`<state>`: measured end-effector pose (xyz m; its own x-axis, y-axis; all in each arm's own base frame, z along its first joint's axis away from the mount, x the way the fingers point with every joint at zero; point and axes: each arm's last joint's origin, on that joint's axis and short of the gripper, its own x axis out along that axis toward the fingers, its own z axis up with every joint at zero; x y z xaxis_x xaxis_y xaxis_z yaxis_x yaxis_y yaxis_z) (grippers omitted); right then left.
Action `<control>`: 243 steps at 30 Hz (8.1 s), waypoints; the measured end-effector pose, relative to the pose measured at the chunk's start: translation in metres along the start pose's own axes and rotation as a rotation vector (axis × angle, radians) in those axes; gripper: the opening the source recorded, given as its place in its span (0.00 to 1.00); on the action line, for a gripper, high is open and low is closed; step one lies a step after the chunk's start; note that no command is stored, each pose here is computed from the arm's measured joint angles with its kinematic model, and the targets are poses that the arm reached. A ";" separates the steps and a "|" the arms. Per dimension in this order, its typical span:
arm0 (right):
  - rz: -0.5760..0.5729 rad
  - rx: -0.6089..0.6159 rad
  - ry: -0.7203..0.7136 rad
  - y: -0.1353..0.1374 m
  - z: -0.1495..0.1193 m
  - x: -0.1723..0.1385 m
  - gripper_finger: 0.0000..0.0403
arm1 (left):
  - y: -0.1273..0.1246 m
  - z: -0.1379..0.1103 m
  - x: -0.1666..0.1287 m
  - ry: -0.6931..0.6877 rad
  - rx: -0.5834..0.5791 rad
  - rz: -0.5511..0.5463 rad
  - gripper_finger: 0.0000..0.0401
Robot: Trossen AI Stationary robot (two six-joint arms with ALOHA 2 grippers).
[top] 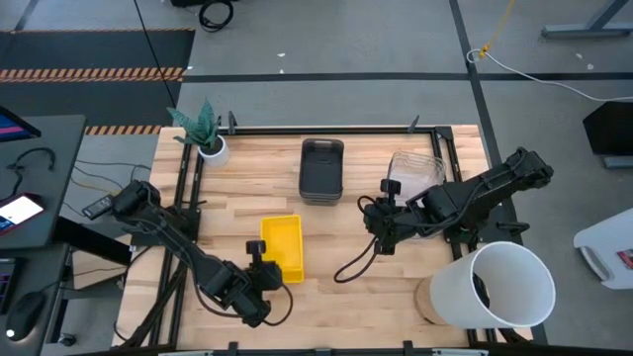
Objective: Stack baskets by color
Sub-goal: Stack the yellow bin on top of the stacked yellow bins, then return to Home Position
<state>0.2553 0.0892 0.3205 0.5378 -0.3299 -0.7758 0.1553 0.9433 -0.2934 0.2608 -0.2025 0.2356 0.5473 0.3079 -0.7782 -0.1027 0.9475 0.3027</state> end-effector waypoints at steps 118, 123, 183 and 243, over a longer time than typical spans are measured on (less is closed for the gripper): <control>0.224 0.232 -0.725 -0.085 -0.119 -0.056 0.30 | 0.077 -0.033 -0.020 -0.326 -0.043 -0.045 0.29; 0.214 0.268 -0.779 -0.090 -0.132 -0.051 0.28 | 0.106 -0.047 -0.024 -0.413 -0.128 -0.072 0.29; 0.035 0.445 -1.080 -0.091 -0.202 0.011 0.21 | 0.189 -0.187 0.018 -1.044 -0.314 -0.069 0.06; 0.214 0.745 -1.061 -0.075 -0.215 0.055 0.21 | 0.185 -0.186 0.018 -1.031 -0.499 -0.327 0.06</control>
<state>0.0953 -0.0077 0.1801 0.9411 -0.3050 0.1459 0.2198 0.8798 0.4214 0.0967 -0.0055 0.1751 0.9939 0.0478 0.0996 -0.0211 0.9672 -0.2532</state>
